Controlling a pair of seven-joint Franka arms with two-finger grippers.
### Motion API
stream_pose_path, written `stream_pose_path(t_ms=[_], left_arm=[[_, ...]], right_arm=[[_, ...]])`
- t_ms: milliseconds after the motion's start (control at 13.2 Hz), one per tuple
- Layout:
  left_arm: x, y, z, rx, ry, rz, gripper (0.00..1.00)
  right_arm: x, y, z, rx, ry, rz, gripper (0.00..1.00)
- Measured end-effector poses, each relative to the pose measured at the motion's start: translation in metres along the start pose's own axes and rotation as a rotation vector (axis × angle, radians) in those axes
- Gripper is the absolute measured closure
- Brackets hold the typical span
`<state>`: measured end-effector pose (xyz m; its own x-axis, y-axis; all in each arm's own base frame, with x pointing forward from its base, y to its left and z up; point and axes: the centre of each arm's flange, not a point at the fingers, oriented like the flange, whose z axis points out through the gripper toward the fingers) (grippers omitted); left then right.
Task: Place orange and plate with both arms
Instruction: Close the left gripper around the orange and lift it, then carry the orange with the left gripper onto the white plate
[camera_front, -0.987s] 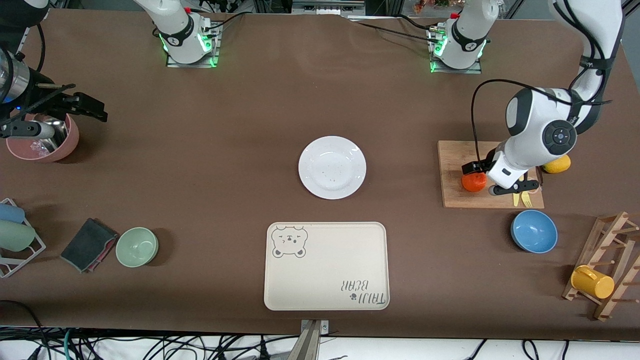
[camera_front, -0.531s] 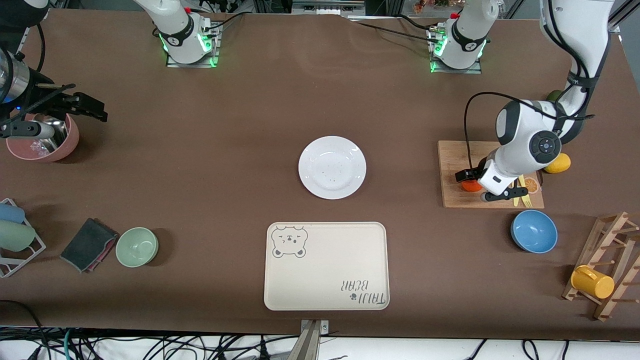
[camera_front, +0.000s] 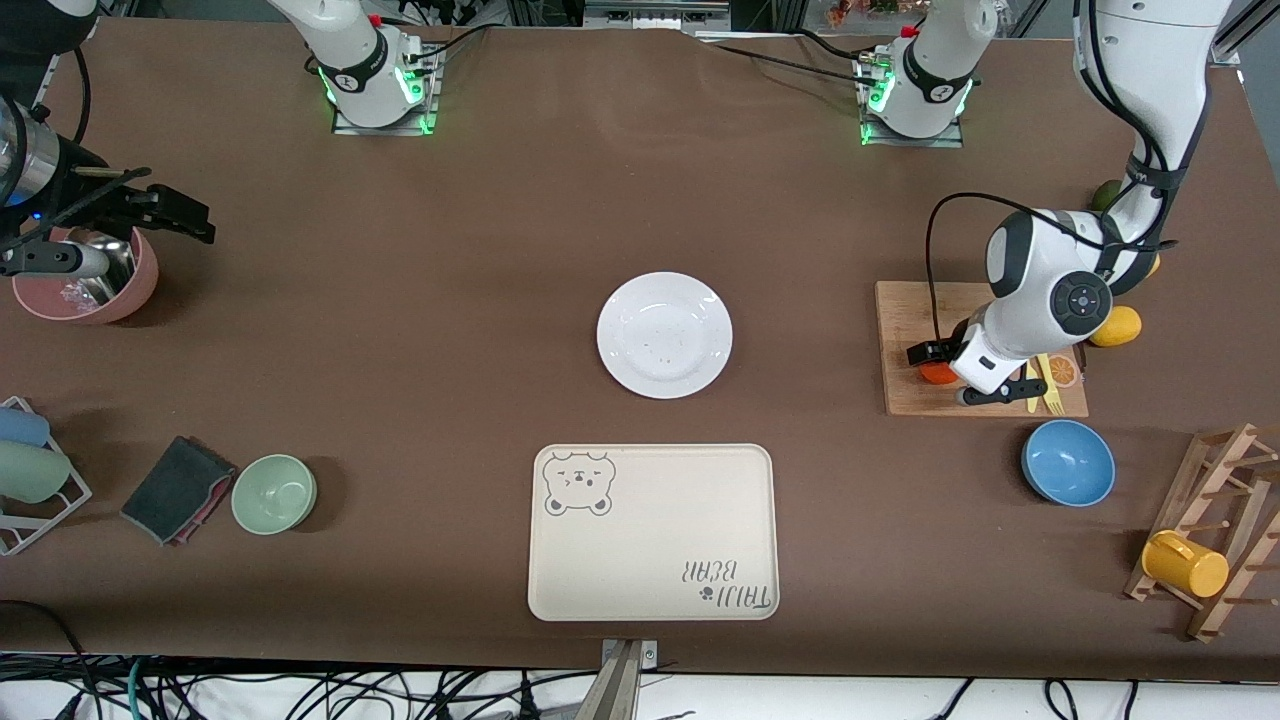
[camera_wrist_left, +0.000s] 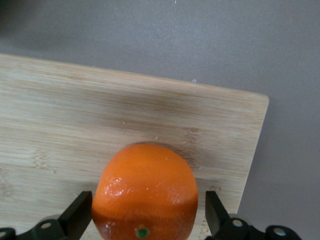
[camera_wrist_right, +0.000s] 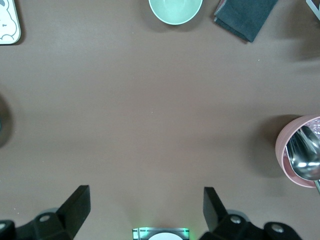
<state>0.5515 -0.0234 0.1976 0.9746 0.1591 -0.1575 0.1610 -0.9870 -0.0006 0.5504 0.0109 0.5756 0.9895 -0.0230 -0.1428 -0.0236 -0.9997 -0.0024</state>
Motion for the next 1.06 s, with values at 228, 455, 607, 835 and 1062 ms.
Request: stream_pose_path(t_ms=[228, 455, 607, 835, 1062], left_arm=[[0.001, -0.001, 0.000, 0.000, 0.001, 0.010, 0.22], [0.003, 0.000, -0.004, -0.001, 0.011, 0.013, 0.22], [0.005, 0.014, -0.027, -0.004, 0.045, 0.036, 0.22], [-0.019, 0.097, -0.080, -0.020, 0.113, 0.126, 0.22], [-0.058, 0.200, -0.103, -0.111, 0.127, 0.206, 0.22]], right_arm=[[0.000, 0.000, 0.000, 0.000, -0.001, 0.000, 0.00], [0.000, 0.000, 0.000, 0.000, -0.001, 0.000, 0.00], [0.000, 0.000, 0.001, 0.000, -0.002, 0.000, 0.00], [0.000, 0.000, 0.001, 0.000, -0.002, 0.000, 0.00], [0.000, 0.000, 0.001, 0.001, -0.002, -0.001, 0.00]])
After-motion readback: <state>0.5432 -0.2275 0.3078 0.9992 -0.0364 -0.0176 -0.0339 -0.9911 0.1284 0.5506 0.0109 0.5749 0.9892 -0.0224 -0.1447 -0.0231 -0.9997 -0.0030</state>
